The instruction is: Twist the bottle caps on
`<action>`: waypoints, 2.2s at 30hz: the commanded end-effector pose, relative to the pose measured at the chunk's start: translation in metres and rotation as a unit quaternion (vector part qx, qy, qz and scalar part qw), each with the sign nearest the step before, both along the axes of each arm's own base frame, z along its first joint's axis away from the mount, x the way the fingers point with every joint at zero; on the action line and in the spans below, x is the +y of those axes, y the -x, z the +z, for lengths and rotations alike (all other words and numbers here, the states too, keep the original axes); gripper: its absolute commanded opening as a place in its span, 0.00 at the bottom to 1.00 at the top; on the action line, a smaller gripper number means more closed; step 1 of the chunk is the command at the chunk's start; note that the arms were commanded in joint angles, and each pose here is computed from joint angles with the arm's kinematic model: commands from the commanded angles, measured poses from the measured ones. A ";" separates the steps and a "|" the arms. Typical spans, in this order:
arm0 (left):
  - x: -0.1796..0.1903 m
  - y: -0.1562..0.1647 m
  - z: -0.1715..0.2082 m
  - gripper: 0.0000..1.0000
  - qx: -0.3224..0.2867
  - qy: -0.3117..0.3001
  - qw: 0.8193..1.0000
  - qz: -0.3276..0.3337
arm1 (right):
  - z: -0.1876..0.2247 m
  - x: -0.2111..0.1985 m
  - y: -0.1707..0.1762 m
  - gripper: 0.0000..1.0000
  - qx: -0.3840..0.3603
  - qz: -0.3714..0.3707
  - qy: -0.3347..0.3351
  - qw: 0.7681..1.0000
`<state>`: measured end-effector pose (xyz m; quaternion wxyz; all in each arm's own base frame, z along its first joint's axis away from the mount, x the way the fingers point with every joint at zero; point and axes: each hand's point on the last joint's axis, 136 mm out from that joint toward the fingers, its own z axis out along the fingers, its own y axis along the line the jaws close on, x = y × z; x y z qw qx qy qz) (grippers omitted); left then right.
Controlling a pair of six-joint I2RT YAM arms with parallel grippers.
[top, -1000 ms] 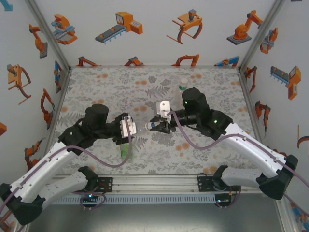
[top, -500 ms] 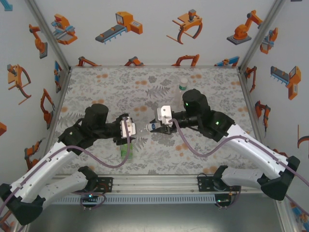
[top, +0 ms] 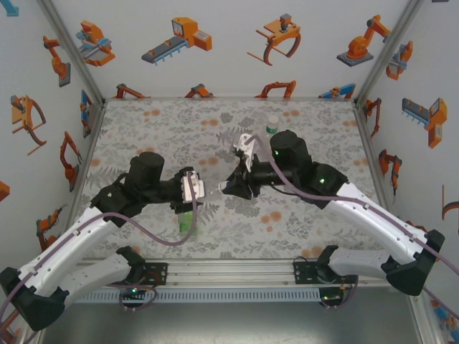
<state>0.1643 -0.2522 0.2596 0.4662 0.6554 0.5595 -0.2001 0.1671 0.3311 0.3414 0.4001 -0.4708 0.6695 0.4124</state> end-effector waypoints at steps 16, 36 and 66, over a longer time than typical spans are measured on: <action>-0.024 -0.026 0.010 0.00 -0.068 0.027 0.997 -0.007 | -0.078 -0.016 -0.091 0.12 0.484 -0.373 -0.085 0.787; -0.014 -0.018 -0.008 0.00 -0.044 0.007 0.999 -0.001 | 0.051 -0.060 -0.075 0.63 0.062 -0.260 -0.105 0.958; -0.010 -0.005 0.001 0.00 -0.026 0.022 0.999 -0.009 | 0.015 -0.015 0.021 0.54 -0.228 0.130 -0.051 0.964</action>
